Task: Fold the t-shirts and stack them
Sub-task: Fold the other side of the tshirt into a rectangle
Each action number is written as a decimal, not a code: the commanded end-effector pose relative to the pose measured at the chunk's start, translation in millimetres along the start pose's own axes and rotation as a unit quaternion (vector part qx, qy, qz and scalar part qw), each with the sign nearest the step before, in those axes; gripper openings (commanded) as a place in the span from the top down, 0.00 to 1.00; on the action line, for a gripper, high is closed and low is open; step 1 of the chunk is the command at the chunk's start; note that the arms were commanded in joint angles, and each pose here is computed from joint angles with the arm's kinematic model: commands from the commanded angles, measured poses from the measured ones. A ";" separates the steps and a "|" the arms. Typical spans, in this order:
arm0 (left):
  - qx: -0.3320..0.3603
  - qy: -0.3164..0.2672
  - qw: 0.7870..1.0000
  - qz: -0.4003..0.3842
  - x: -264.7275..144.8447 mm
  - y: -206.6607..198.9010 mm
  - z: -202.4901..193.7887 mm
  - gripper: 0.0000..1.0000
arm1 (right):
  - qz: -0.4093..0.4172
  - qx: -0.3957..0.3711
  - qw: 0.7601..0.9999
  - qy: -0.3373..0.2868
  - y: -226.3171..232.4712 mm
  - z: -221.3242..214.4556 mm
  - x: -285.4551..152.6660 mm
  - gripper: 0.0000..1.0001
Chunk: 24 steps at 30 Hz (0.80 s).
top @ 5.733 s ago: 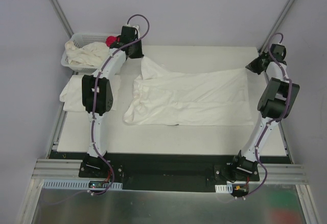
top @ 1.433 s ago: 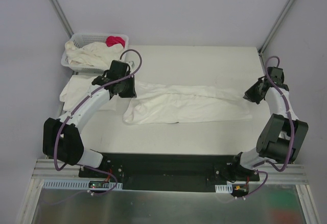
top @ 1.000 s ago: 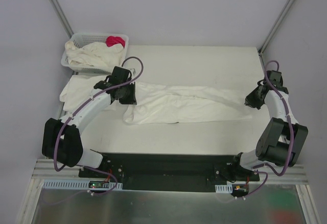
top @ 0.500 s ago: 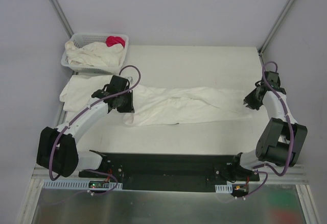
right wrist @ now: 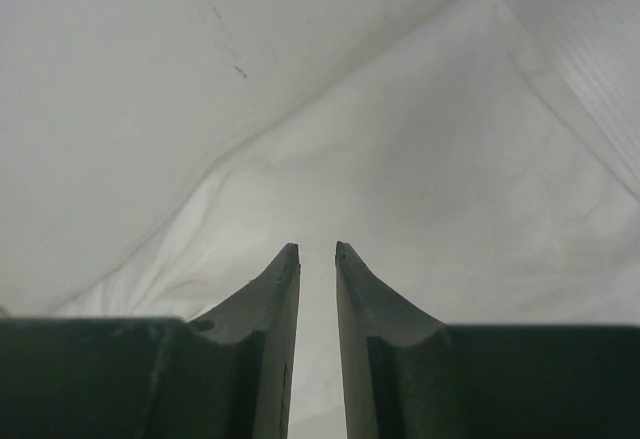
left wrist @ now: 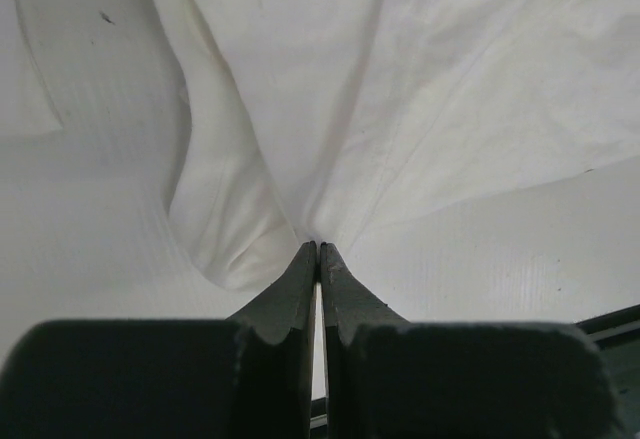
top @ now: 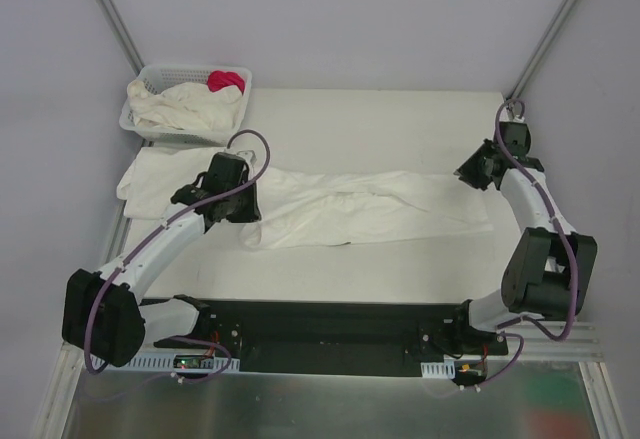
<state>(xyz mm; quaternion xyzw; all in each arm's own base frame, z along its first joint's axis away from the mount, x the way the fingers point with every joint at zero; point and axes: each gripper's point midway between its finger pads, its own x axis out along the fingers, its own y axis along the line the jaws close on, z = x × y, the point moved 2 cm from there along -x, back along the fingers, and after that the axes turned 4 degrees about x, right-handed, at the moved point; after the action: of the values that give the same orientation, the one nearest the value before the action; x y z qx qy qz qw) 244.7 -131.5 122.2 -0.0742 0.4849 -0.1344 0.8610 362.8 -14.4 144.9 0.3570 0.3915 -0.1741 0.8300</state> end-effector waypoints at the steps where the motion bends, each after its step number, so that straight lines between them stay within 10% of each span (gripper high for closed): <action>1: 0.000 -0.053 0.999 0.008 -18.5 -1.4 16.0 1.00 | 0.067 -0.017 0.997 0.022 50.3 -20.7 12.3 0.76; 8: 0.010 -0.066 0.998 0.004 -26.6 -2.0 17.0 0.94 | 0.110 -0.048 0.989 0.089 96.3 -77.3 35.7 0.76; 16: -0.022 -0.064 0.998 0.015 -21.8 3.3 2.0 0.56 | 0.139 -0.080 0.982 0.104 131.8 -101.1 37.6 0.76; 24: -0.055 -0.132 0.990 0.017 -34.0 1.3 22.5 0.57 | 0.154 -0.099 0.975 0.124 152.3 -114.3 49.3 0.76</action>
<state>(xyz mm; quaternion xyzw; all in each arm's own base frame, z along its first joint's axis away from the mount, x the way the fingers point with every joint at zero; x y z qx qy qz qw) 229.4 -119.9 139.9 -0.1065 0.4266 -0.1064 0.8918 406.6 158.4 114.1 0.3415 0.4595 0.0162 0.8197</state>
